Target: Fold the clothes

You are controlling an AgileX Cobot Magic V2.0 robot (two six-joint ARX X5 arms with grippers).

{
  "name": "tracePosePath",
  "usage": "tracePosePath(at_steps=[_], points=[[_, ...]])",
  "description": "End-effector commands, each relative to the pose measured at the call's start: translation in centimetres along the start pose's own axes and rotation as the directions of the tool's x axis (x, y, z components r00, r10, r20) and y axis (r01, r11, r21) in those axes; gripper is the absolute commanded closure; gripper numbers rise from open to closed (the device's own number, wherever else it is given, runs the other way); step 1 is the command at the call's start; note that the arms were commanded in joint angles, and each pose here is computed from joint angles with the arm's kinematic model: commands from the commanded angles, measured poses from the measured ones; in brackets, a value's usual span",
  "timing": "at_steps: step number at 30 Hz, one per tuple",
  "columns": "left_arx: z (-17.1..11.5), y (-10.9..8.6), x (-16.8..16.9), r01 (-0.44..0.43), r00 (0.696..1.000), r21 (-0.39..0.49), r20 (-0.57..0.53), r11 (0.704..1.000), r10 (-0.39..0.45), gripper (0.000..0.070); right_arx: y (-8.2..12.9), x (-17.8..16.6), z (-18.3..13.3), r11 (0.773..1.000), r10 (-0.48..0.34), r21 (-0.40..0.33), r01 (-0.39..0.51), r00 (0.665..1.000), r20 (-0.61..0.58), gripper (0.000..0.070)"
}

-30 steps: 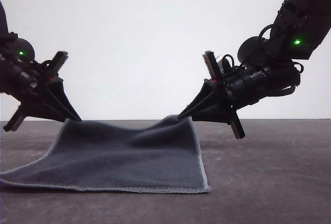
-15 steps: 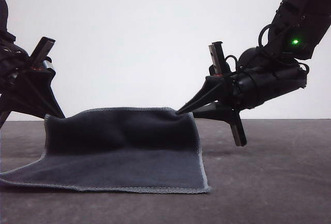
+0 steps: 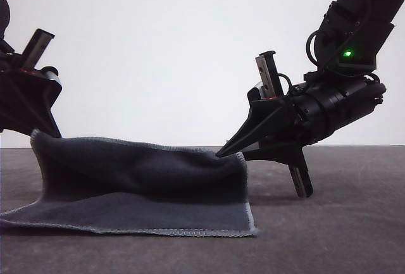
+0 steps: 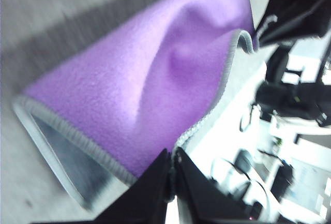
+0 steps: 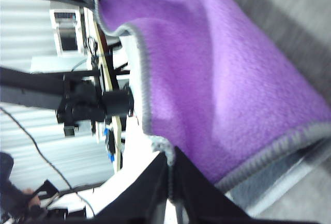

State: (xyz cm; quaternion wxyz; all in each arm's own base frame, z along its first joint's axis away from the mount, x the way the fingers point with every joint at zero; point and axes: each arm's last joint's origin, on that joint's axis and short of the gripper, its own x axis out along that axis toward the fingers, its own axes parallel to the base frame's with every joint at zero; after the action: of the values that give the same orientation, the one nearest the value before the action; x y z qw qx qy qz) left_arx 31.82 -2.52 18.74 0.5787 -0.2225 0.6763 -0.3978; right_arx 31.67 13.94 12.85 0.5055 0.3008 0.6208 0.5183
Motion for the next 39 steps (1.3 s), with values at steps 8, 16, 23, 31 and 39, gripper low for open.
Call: tracePosePath(at_steps=[8, 16, 23, 31, 39], points=[[0.0, -0.1, 0.1, 0.029, 0.999, 0.020, -0.044, 0.999, -0.028, 0.0664, 0.0, 0.1, -0.3, 0.999, -0.019, -0.049, 0.018, 1.000, -0.022, 0.0700], [-0.1, -0.1, 0.1, 0.032, 0.998, 0.005, -0.057, 0.999, -0.032, 0.0498, 0.0, 0.1, -0.5, 0.999, -0.018, -0.044, 0.017, 0.999, -0.027, 0.0648], [-0.2, -0.2, 0.1, 0.034, 0.998, 0.000, -0.059, 0.999, -0.034, 0.0377, 0.1, 0.1, -0.5, 0.999, -0.016, -0.036, 0.015, 0.999, -0.030, 0.0343], [-0.3, -0.8, -0.3, 0.027, 0.999, 0.016, -0.047, 1.000, -0.027, 0.0377, 1.3, -0.9, -0.5, 0.996, -0.018, -0.088, 0.015, 0.999, -0.027, 0.0195], [-1.4, -3.9, -2.4, -0.041, 0.998, 0.145, 0.049, 0.989, 0.034, 0.0378, 6.4, -3.5, -0.9, 0.942, -0.243, -0.224, 0.248, 0.969, 0.050, 0.0195]])
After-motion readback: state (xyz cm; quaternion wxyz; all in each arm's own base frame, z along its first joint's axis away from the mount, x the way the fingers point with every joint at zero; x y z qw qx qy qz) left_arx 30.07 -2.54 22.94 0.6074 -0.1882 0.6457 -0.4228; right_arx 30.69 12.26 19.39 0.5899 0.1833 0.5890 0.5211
